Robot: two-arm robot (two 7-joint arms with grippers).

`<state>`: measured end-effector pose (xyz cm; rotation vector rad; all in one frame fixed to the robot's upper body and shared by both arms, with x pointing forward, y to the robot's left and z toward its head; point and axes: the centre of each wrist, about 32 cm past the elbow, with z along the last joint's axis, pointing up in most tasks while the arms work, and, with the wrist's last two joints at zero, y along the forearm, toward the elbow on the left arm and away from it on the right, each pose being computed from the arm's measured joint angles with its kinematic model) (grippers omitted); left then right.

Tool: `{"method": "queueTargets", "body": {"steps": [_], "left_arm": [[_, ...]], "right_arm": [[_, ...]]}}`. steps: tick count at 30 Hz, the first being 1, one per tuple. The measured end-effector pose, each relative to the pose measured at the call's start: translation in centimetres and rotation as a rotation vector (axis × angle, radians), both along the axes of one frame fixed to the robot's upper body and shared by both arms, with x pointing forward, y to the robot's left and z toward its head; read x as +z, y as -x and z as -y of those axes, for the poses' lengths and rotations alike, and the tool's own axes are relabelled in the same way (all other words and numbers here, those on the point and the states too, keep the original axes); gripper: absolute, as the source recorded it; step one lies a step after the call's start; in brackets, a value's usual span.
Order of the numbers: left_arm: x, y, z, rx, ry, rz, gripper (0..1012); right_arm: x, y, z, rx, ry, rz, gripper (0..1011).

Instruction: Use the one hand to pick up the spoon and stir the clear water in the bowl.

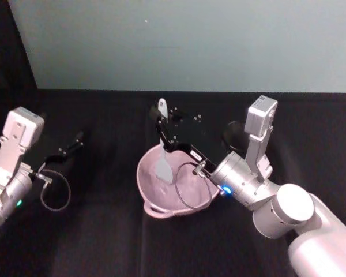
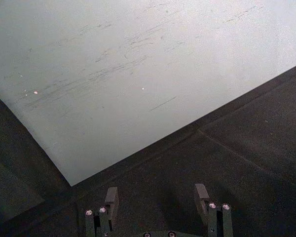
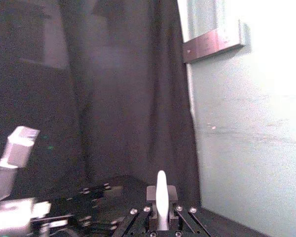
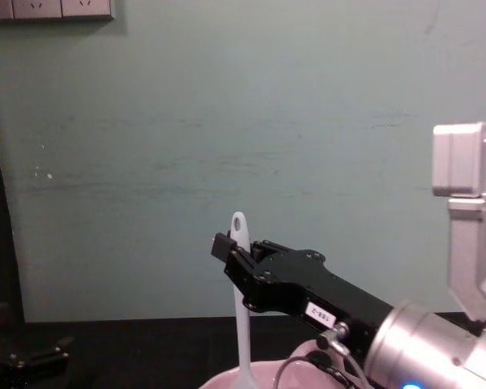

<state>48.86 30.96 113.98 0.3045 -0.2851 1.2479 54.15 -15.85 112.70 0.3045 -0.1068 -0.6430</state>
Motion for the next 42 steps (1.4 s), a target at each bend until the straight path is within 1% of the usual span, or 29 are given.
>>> {"method": "queueTargets", "body": {"steps": [3, 4, 6, 7, 10, 13, 14, 15, 17, 18, 20, 21, 22, 23, 25, 28, 30, 33, 38, 42], "left_arm": [[0.0, 0.0, 0.0, 0.0, 0.0, 0.0, 1011], [0.0, 0.0, 0.0, 0.0, 0.0, 0.0, 1011], [0.0, 0.0, 0.0, 0.0, 0.0, 0.0, 1011], [0.0, 0.0, 0.0, 0.0, 0.0, 0.0, 1011], [0.0, 0.0, 0.0, 0.0, 0.0, 0.0, 1011], [0.0, 0.0, 0.0, 0.0, 0.0, 0.0, 1011], [0.0, 0.0, 0.0, 0.0, 0.0, 0.0, 1011], [0.0, 0.0, 0.0, 0.0, 0.0, 0.0, 1011], [0.0, 0.0, 0.0, 0.0, 0.0, 0.0, 1011], [0.0, 0.0, 0.0, 0.0, 0.0, 0.0, 1011], [0.0, 0.0, 0.0, 0.0, 0.0, 0.0, 1011], [0.0, 0.0, 0.0, 0.0, 0.0, 0.0, 1011], [0.0, 0.0, 0.0, 0.0, 0.0, 0.0, 1011], [0.0, 0.0, 0.0, 0.0, 0.0, 0.0, 1011], [0.0, 0.0, 0.0, 0.0, 0.0, 0.0, 1011], [0.0, 0.0, 0.0, 0.0, 0.0, 0.0, 1011], [0.0, 0.0, 0.0, 0.0, 0.0, 0.0, 1011], [0.0, 0.0, 0.0, 0.0, 0.0, 0.0, 1011], [0.0, 0.0, 0.0, 0.0, 0.0, 0.0, 1011], [0.0, 0.0, 0.0, 0.0, 0.0, 0.0, 1011]], "right_arm": [[-0.3, -1.2, -0.4, -0.055, 0.004, 0.02, 120], [-0.3, -1.2, -0.4, -0.055, 0.004, 0.02, 119], [-0.4, -1.9, -0.4, -0.094, 0.012, 0.039, 119], [-0.6, -2.2, -0.2, -0.121, 0.023, 0.049, 119], [-0.5, -2.7, 0.1, -0.147, 0.041, 0.053, 119], [-0.4, -2.9, 0.9, -0.177, 0.059, 0.053, 120], [-0.2, -2.8, 1.3, -0.183, 0.066, 0.054, 119], [-0.2, -2.8, 1.3, -0.183, 0.066, 0.054, 119], [0.0, -2.4, 2.1, -0.183, 0.074, 0.054, 119], [0.2, -2.1, 2.5, -0.176, 0.077, 0.056, 119], [0.3, -1.6, 2.9, -0.165, 0.078, 0.055, 119], [0.4, -1.1, 3.3, -0.15, 0.077, 0.051, 119], [0.5, -0.8, 3.4, -0.141, 0.076, 0.05, 120], [0.5, -0.3, 3.6, -0.122, 0.073, 0.045, 119], [0.5, 0.3, 3.7, -0.101, 0.071, 0.038, 119], [0.4, 1.3, 3.6, -0.056, 0.064, 0.012, 120], [0.2, 1.7, 3.3, -0.035, 0.06, -0.001, 120], [-0.1, 2.2, 2.4, 0.008, 0.052, -0.028, 120], [-0.2, 2.2, 1.2, 0.035, 0.03, -0.024, 119], [-0.3, 1.5, 0.1, 0.036, 0.015, -0.002, 119]]}}
